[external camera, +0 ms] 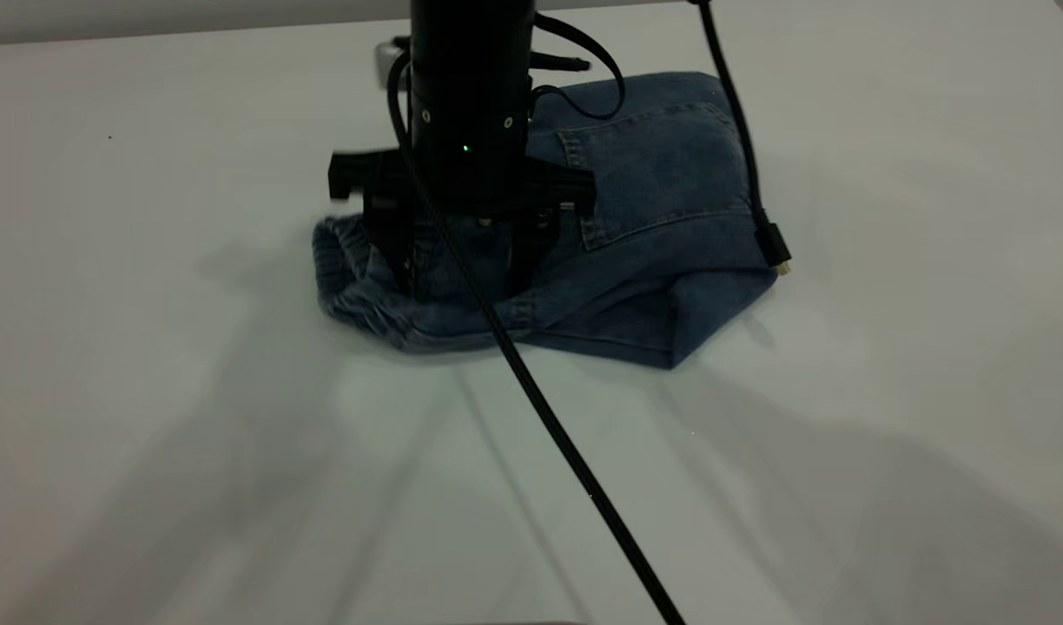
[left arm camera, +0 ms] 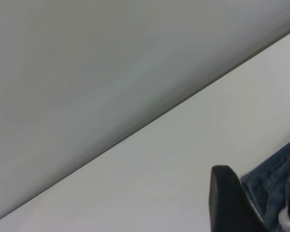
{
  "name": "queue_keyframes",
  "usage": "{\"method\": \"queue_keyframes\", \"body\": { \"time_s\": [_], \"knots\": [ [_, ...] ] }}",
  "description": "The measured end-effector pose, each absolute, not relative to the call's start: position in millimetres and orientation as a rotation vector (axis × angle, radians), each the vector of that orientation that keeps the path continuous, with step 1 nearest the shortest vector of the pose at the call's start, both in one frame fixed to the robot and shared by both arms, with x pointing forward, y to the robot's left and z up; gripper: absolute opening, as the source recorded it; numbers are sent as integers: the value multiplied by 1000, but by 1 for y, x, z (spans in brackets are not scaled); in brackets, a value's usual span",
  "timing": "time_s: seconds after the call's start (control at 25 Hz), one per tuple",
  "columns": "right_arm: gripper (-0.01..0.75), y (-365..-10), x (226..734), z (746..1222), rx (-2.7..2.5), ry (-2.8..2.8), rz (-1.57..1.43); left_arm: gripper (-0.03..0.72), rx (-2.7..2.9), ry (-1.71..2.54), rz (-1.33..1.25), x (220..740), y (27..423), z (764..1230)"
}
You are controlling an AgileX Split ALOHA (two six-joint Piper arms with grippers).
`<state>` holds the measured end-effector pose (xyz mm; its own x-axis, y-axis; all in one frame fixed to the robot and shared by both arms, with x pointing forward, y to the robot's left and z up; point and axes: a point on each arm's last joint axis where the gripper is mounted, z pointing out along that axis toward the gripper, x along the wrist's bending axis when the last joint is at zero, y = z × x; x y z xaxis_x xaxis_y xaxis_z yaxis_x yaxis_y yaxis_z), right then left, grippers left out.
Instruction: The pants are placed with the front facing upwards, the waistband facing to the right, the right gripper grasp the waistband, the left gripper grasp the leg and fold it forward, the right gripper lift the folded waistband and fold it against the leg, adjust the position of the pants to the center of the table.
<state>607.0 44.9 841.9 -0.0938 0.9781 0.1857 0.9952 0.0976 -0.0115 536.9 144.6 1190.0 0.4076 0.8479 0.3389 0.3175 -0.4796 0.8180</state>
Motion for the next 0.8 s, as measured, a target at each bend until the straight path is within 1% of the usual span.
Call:
{"method": "queue_keyframes", "body": {
  "time_s": [0.28,0.48,0.6,0.8],
  "knots": [
    [494,44,594,844,-1839,-2478,-6,284,1995,988,1014,537,145,1190],
    [494,39,594,863,-1754,-2618,34,284,1987,982,1016,537,144,1191],
    [494,35,596,897,-1703,-2710,-27,284,1964,975,1022,532,147,1198],
    [494,26,590,993,-1607,-2840,-310,284,1844,953,1037,500,165,1233]
  ]
}}
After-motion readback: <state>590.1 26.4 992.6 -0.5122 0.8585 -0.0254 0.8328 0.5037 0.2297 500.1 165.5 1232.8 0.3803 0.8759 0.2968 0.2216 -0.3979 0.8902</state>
